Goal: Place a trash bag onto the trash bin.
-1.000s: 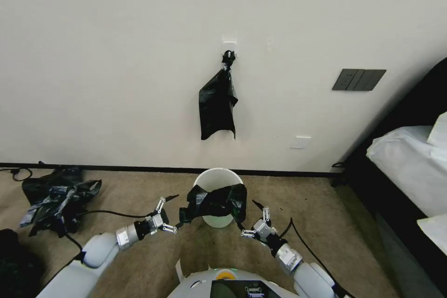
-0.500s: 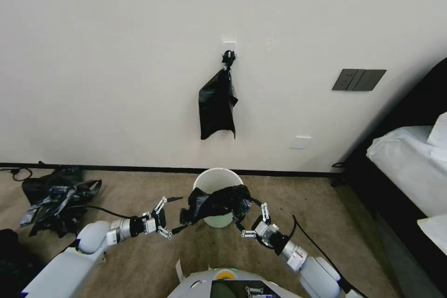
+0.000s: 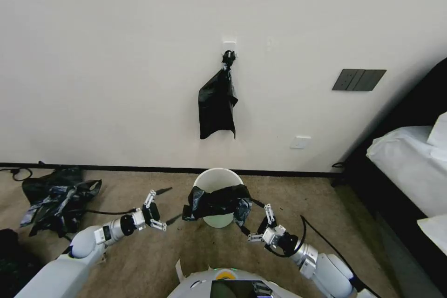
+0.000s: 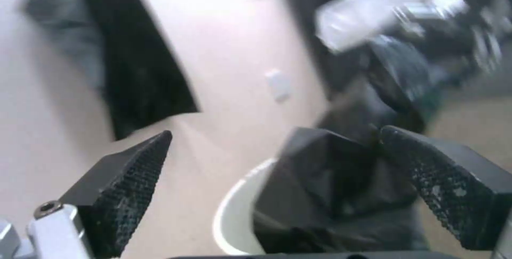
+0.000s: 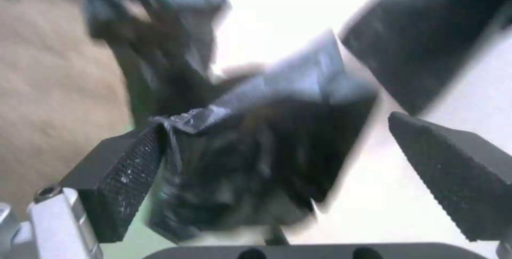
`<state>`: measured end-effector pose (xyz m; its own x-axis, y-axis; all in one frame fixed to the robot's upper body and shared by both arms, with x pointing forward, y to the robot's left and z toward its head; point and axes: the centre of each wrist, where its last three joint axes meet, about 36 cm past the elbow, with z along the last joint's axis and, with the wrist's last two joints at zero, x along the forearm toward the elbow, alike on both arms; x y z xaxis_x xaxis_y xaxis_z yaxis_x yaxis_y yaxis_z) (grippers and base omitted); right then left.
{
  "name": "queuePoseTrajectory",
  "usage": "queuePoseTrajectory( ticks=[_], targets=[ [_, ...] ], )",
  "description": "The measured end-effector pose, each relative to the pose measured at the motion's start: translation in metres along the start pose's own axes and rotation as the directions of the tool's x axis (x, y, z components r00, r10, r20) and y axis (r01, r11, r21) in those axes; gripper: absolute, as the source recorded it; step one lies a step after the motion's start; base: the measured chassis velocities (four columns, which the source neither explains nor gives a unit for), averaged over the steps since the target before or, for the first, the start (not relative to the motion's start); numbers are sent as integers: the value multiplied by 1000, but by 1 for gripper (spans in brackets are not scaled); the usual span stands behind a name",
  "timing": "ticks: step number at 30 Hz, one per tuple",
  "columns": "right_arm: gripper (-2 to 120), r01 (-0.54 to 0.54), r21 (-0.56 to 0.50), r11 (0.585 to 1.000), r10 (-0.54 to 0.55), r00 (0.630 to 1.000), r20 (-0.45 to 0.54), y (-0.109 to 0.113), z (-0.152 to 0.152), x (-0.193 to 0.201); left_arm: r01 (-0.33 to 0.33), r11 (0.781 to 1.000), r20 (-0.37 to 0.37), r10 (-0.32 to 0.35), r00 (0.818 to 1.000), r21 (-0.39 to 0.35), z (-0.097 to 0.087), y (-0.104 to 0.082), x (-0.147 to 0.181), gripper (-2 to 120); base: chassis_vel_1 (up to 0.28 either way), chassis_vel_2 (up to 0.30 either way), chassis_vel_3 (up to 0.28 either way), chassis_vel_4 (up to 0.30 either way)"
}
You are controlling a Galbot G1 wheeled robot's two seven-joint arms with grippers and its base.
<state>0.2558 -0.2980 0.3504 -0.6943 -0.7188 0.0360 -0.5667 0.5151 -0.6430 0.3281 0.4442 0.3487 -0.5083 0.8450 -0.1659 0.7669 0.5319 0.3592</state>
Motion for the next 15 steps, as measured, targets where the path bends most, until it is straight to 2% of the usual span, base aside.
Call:
queuePoseTrajectory(
  ticks=[2, 3, 5, 7, 8, 9, 11, 12, 14, 15],
  targets=[
    [100, -75, -38, 996, 72, 994, -79, 5, 2, 4, 61, 997, 25, -62, 998, 36, -3, -3, 1, 100, 0, 0, 0, 0],
    [100, -75, -38, 996, 72, 994, -79, 5, 2, 4, 61, 997, 25, -62, 998, 36, -3, -3, 1, 100, 0, 0, 0, 0],
    [100, -156, -123, 980, 139, 981, -136, 10, 2, 8, 134, 988, 46, -137, 989, 72, -7, -6, 1, 100, 0, 0, 0, 0],
    [100, -223, -212, 952, 189, 967, -169, 12, -1, 14, 236, 967, 50, -241, 969, 92, -9, -8, 1, 100, 0, 0, 0, 0],
    [100, -223, -212, 952, 189, 967, -169, 12, -1, 14, 236, 967, 50, -241, 969, 92, -9, -8, 1, 100, 0, 0, 0, 0],
    [100, -245, -250, 937, 205, 963, -175, 13, -3, 16, 285, 954, 47, -290, 956, 96, -9, -9, 1, 100, 0, 0, 0, 0],
    [100, -235, -286, 929, 199, 968, -151, 17, -5, 23, 361, 927, 37, -366, 930, 98, -7, -10, 2, 100, 0, 0, 0, 0],
    [100, -235, -286, 929, 199, 968, -151, 17, -5, 23, 361, 927, 37, -366, 930, 98, -7, -10, 2, 100, 0, 0, 0, 0],
    [100, -123, -231, 965, 113, 992, -53, 20, -6, 30, 390, 917, 25, -394, 919, 86, -5, -8, 3, 100, 0, 0, 0, 0],
    [100, -123, -231, 965, 113, 992, -53, 20, -6, 30, 390, 917, 25, -394, 919, 86, -5, -8, 3, 100, 0, 0, 0, 0]
  ],
)
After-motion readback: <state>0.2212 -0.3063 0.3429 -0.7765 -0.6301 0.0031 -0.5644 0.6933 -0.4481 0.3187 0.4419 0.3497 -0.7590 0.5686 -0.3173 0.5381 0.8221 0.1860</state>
